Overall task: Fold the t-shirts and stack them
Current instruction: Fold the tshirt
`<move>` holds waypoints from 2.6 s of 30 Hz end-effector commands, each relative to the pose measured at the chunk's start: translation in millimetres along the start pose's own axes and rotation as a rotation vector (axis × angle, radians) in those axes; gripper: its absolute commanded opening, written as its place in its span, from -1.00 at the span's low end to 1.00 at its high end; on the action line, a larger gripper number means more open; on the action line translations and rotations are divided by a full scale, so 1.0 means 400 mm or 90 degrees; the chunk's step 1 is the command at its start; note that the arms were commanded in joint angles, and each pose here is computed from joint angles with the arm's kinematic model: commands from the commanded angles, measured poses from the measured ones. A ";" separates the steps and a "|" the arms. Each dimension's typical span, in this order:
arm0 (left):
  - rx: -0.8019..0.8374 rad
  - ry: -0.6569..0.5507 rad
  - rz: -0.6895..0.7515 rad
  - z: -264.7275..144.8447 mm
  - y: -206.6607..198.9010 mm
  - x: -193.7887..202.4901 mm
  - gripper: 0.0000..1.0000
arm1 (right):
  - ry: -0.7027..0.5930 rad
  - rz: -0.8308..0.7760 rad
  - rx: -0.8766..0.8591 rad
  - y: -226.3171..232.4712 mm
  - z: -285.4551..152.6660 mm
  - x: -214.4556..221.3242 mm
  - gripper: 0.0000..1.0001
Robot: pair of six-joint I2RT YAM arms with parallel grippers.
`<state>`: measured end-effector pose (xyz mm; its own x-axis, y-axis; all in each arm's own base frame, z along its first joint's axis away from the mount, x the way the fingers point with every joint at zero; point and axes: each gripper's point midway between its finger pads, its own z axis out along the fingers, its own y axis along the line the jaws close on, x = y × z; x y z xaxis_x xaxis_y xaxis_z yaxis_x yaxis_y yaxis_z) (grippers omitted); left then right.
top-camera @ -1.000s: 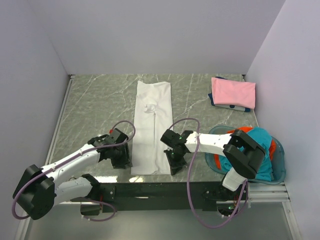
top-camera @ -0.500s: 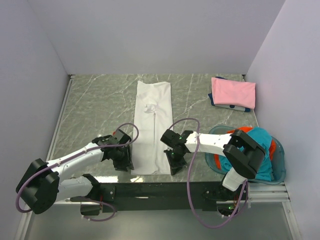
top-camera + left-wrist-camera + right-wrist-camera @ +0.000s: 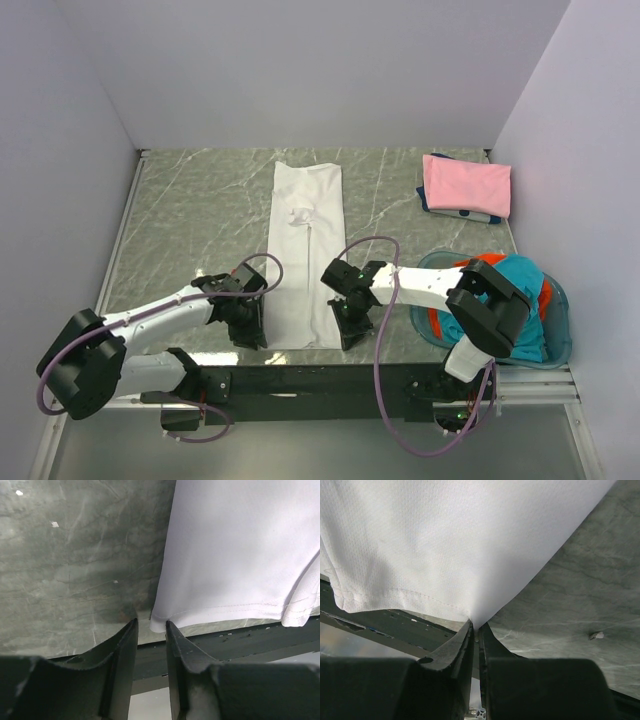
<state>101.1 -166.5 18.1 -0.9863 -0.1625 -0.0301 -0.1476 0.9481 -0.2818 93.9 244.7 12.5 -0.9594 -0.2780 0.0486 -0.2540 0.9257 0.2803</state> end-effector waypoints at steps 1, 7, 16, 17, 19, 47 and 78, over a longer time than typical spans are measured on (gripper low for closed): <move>0.015 0.006 -0.001 0.005 -0.015 0.005 -0.31 | -0.005 0.002 0.008 -0.010 0.007 0.004 -0.76; 0.012 0.001 0.003 0.016 -0.021 -0.005 -0.38 | -0.005 0.002 0.010 -0.011 0.007 0.004 -0.77; 0.018 0.001 0.017 0.029 -0.032 -0.013 -0.82 | -0.012 -0.001 0.012 -0.010 0.001 -0.002 -0.89; 0.020 0.001 0.019 0.029 -0.034 -0.014 -0.88 | -0.016 -0.002 0.012 -0.009 -0.002 -0.004 -0.93; 0.026 -0.001 0.024 0.030 -0.040 -0.017 -0.99 | -0.023 -0.004 0.014 -0.009 -0.009 -0.008 -1.00; 0.084 -0.250 0.073 -0.195 -0.201 -0.246 -0.99 | -0.230 0.002 0.089 0.033 -0.292 -0.220 -1.00; 0.141 -0.378 0.006 -0.190 -0.272 -0.730 -0.99 | -0.304 0.052 0.137 -0.110 -0.354 -0.649 -1.00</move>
<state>367.3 -189.7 108.2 -0.8048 -0.3392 -0.4871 -0.1328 0.9027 -0.4092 344.9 236.8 114.6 -0.9333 -0.0939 -0.3466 -0.1304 0.9879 0.0836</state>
